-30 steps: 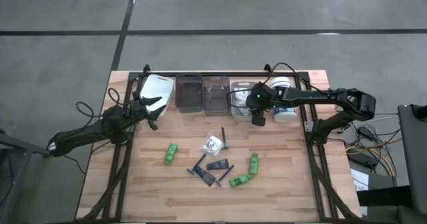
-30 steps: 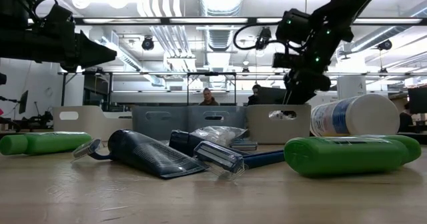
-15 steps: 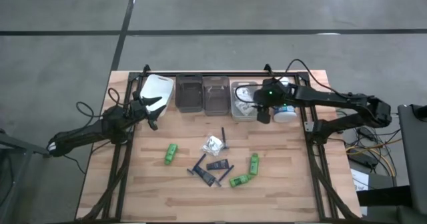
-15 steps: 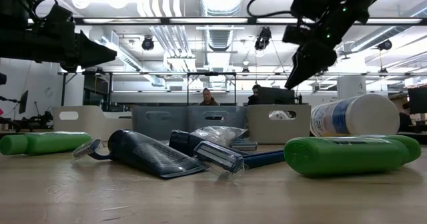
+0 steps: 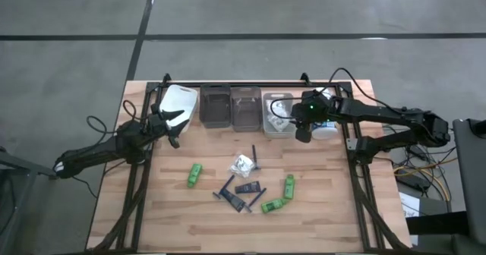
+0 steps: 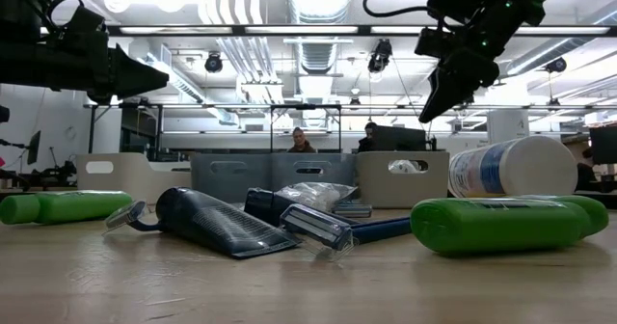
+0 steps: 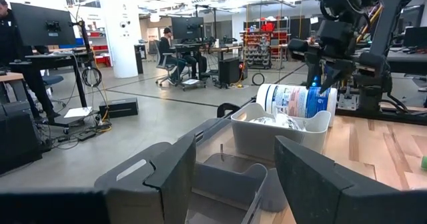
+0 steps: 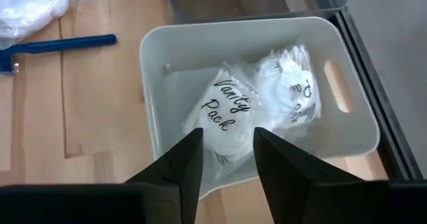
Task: Pick & Place Travel size toiletries
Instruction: Put the cotton pack into the grey bin
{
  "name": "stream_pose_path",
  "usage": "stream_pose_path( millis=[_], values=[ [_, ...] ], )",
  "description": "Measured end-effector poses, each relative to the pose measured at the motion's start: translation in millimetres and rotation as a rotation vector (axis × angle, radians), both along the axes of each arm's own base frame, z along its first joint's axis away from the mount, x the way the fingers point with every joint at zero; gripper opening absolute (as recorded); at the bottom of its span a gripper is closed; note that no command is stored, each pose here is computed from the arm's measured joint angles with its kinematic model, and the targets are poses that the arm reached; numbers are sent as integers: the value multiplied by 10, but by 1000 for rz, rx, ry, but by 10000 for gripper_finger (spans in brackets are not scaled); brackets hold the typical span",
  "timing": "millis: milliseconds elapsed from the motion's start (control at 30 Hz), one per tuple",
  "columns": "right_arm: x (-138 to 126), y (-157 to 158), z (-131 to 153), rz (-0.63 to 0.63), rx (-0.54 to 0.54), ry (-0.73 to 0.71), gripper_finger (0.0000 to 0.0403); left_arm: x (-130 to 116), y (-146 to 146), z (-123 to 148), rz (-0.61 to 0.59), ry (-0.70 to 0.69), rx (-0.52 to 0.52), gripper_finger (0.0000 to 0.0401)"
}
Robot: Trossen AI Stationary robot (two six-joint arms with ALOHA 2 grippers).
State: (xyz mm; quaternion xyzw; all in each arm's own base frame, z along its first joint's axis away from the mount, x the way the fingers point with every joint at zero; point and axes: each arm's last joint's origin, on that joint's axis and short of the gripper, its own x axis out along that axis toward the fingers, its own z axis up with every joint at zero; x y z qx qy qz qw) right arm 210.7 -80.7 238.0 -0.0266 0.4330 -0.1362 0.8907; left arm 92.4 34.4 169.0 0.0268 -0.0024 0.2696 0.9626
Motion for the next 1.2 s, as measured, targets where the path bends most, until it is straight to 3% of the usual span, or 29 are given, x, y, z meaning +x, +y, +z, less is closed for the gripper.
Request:
stream_pose_path(
  millis=[733,1200],
  values=[
    [131,466,6,146,49,-27,74,0,0,1,0,0,0,207],
    [338,868,-81,159,185,-94,54,0,0,1,0,0,0,207]
  ],
)
